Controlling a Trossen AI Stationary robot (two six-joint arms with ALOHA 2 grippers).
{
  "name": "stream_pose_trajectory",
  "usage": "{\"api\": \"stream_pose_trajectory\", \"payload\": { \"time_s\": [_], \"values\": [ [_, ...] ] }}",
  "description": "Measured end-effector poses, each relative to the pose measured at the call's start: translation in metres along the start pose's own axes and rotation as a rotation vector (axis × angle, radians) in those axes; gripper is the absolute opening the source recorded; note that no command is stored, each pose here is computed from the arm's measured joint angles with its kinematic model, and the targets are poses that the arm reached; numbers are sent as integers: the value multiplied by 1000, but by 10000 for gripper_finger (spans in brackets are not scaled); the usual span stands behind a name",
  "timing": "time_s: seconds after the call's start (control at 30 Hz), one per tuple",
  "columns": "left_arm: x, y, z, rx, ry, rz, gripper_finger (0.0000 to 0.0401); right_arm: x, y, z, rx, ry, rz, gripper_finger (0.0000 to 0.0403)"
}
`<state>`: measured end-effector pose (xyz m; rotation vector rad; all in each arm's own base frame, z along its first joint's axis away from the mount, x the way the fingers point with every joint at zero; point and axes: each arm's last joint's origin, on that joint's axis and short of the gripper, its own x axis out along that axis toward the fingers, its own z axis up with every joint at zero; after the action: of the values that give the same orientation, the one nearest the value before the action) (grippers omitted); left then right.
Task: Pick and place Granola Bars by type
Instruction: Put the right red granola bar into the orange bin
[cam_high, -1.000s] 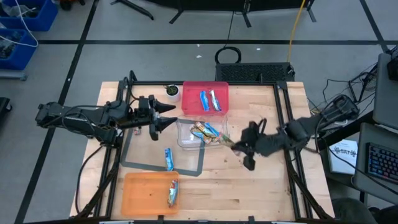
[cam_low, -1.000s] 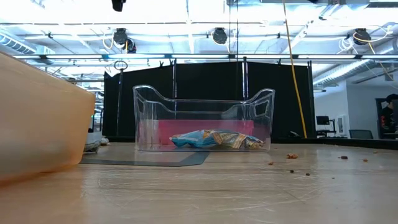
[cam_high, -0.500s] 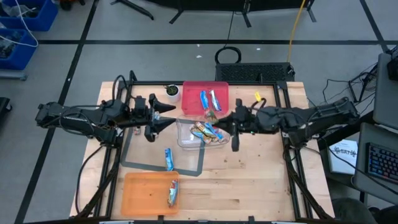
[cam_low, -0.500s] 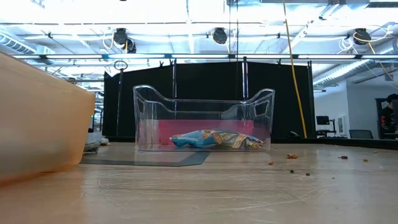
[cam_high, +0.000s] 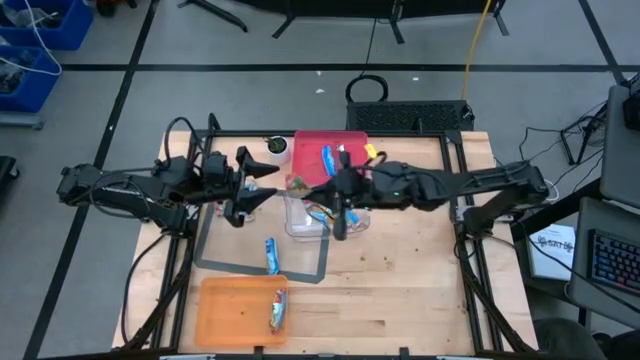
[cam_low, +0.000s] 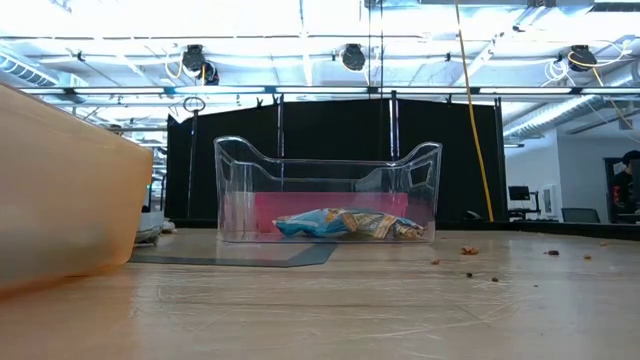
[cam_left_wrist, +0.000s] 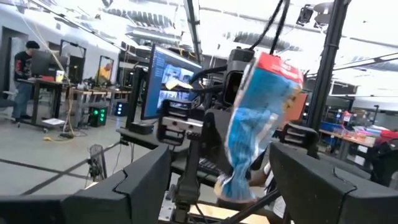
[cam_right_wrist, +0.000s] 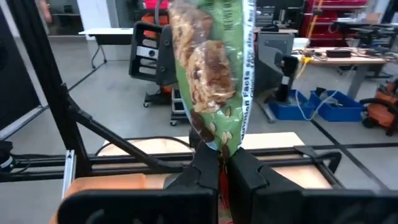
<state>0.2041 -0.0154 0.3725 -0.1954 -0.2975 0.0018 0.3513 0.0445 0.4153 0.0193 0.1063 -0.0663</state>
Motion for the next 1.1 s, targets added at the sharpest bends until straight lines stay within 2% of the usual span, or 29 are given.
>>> {"api": "stream_pose_trajectory", "payload": {
  "time_s": [0.4, 0.77, 0.9, 1.1],
  "values": [
    [0, -3, 1, -2, -1, -53, 278, 43, 2, -1, 7, 10, 60, 0],
    [-1, -8, -1, -53, 50, -261, 278, 53, 3, -5, 49, 11, 80, 0],
    [-2, -9, 0, -57, 48, -265, 278, 53, 3, -1, 53, -29, 83, 0],
    [-1, -7, 0, -24, 33, -205, 278, 53, 3, -1, 54, -26, 81, 0]
  ]
}}
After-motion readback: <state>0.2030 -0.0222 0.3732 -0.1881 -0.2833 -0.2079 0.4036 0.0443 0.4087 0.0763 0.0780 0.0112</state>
